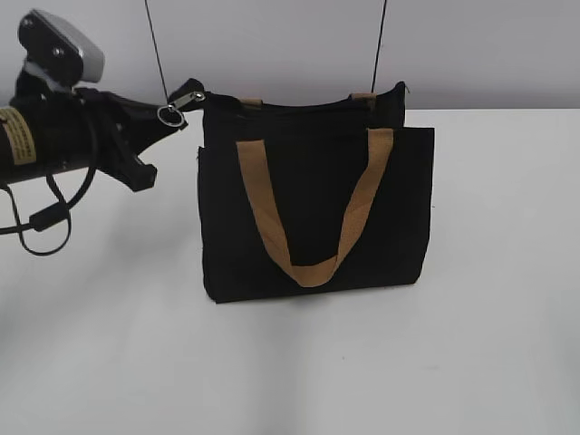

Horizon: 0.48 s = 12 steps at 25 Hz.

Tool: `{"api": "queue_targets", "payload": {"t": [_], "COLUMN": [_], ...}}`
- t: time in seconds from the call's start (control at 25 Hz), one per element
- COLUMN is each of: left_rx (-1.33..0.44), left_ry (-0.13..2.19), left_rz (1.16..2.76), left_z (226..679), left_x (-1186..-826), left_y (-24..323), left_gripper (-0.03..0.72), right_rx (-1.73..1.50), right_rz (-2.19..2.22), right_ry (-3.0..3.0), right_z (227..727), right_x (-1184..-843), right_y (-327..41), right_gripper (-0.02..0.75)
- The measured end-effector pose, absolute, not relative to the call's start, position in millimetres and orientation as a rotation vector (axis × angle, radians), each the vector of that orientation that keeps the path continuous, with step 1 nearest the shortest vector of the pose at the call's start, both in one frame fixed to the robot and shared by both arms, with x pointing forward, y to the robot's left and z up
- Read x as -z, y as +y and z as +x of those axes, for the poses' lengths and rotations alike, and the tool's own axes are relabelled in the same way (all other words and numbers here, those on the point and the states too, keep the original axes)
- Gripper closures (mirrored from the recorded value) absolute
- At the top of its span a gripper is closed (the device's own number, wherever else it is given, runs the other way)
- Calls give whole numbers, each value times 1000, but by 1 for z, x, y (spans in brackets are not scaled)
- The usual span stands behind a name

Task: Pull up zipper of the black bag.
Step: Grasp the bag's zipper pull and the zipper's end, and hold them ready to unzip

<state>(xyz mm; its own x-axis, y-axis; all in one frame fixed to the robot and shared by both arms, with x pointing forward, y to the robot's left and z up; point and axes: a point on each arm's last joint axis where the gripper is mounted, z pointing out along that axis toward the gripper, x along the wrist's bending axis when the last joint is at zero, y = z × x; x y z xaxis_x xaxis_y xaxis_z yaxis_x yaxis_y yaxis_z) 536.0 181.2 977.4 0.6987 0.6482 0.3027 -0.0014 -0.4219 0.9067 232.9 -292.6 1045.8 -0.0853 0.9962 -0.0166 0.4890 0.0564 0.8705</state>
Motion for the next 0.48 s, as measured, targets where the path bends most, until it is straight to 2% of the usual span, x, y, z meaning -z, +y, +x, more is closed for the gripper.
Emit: {"api": "queue_targets", "payload": {"t": [0.2, 0.48], "left_rx": [-808, -787], "left_ry": [490, 461], "left_rz": [1803, 1762], "left_z": [525, 514], "left_x": [-1008, -1025], "left_y": [182, 176], "left_gripper": [697, 697], "right_rx": [-951, -996], "right_rz": [1508, 1512], "right_ry": [1659, 1671], "right_z": [233, 233], "right_x": [-1046, -1046], "right_y": [-293, -289], "right_gripper": [357, 357]}}
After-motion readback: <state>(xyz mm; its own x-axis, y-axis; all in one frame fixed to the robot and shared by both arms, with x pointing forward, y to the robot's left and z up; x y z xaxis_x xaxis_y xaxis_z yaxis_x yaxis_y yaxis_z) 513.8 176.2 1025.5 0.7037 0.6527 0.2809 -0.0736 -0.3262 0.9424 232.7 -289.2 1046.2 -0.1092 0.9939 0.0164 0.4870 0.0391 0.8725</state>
